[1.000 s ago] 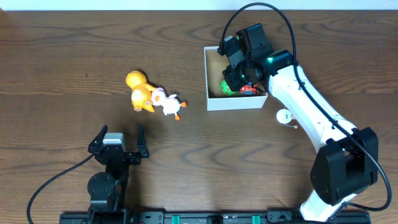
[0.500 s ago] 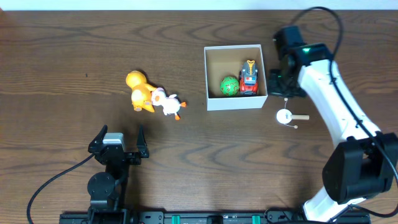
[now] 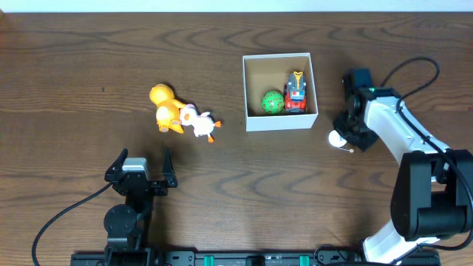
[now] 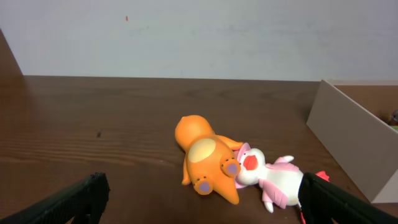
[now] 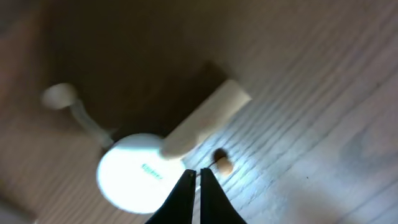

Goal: Pack container
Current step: 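Move the right gripper right and grasp the small white stick toy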

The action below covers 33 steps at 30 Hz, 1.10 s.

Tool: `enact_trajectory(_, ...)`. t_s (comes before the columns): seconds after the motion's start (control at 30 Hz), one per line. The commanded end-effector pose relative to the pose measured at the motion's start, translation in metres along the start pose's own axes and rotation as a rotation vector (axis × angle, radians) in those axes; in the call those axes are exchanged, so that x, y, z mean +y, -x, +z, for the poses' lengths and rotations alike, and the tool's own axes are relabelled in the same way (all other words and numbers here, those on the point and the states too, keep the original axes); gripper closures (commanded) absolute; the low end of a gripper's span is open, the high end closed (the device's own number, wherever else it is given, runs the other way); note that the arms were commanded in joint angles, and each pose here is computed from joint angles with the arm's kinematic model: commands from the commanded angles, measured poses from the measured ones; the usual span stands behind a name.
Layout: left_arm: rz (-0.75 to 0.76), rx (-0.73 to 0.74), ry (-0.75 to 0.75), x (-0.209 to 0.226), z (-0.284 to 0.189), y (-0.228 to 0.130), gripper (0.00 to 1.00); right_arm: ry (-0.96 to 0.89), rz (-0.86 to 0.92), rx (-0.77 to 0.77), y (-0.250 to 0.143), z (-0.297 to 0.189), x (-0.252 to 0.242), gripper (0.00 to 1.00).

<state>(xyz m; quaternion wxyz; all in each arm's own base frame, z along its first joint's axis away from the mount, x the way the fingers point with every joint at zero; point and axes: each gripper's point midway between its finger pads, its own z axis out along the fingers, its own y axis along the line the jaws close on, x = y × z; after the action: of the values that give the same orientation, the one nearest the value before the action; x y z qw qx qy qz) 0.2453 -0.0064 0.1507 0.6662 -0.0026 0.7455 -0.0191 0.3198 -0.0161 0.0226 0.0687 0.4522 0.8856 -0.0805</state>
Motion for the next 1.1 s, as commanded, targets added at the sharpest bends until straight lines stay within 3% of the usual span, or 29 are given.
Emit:
enact_trajectory(0.0,0.014,0.054,0.017,0.003,0.001,-0.016,0.02,-0.022,0.133,-0.021,0.008,0.007,-0.016,0.87)
enact_trajectory(0.13,0.014,0.054,0.017,0.003,0.001,-0.016,0.02,-0.011,0.182,-0.029,0.011,0.021,-0.022,0.85)
enact_trajectory(0.2,0.014,0.054,0.017,0.003,0.001,-0.016,0.02,0.001,0.194,-0.037,0.012,0.027,-0.023,0.76)
enact_trajectory(0.3,0.014,0.054,0.017,0.003,0.001,-0.016,0.02,0.024,0.206,-0.051,0.014,0.033,-0.022,0.76)
enact_trajectory(0.43,0.014,0.054,0.017,0.003,0.001,-0.016,0.02,0.041,0.209,-0.057,0.013,0.038,-0.020,0.99)
enact_trajectory(0.73,0.014,0.054,0.017,0.003,0.001,-0.016,0.02,0.053,0.189,-0.066,0.016,0.036,-0.017,0.99)
enact_trajectory(1.07,0.014,0.054,0.017,0.003,0.001,-0.016,0.02,0.105,0.196,-0.058,0.016,0.022,-0.012,0.80)
